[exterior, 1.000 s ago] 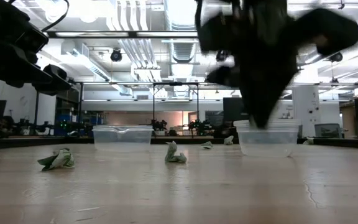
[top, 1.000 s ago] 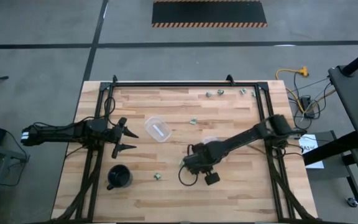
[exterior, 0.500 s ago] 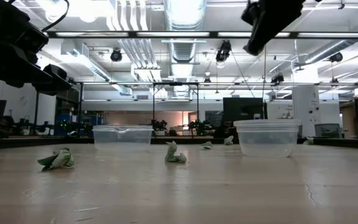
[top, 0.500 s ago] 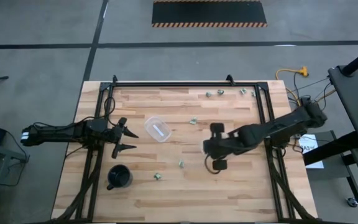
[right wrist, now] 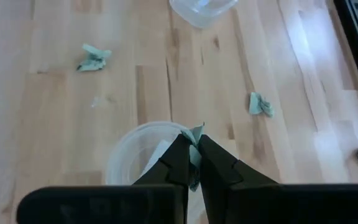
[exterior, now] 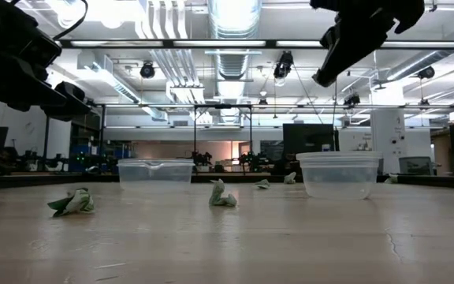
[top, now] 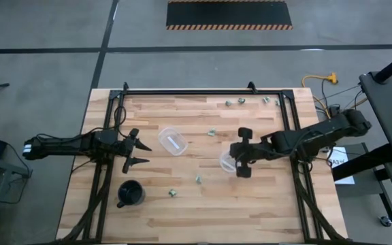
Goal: Pick and place Stevia / Truvia into bins
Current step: Put the white stevia packet into the right transparent container
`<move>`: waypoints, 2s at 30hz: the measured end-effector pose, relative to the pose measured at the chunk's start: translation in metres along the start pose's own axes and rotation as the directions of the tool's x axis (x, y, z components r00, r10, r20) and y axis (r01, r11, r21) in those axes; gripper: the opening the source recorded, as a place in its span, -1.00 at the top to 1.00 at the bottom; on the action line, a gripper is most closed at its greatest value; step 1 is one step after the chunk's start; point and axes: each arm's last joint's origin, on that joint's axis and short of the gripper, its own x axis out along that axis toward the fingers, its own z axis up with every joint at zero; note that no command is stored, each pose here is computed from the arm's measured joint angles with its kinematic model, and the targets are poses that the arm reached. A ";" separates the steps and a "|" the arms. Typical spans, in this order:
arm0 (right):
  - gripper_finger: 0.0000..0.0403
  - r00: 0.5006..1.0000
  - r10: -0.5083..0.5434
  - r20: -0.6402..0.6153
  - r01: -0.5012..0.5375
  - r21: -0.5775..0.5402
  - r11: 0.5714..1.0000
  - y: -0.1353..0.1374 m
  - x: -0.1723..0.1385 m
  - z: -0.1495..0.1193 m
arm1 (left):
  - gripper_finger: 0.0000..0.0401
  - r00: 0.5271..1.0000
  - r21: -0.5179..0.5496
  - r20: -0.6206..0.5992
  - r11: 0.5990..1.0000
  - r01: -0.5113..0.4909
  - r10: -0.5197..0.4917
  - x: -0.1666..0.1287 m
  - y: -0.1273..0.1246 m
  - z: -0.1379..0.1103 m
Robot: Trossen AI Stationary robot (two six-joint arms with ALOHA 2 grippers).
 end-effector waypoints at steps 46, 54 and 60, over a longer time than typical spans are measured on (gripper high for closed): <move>0.93 1.000 -0.002 0.011 0.002 -0.013 1.000 -0.008 -0.001 0.000 | -0.04 1.000 0.000 0.000 1.000 0.000 0.000 0.000 0.000 0.000; 0.93 1.000 0.001 0.010 -0.001 0.050 0.999 -0.008 -0.001 0.000 | -0.04 1.000 0.000 0.000 1.000 0.000 0.000 0.000 0.000 0.000; 0.93 1.000 0.021 0.007 -0.022 0.050 0.999 -0.007 -0.001 0.000 | -0.04 1.000 0.000 0.000 1.000 0.000 0.000 0.000 0.000 0.000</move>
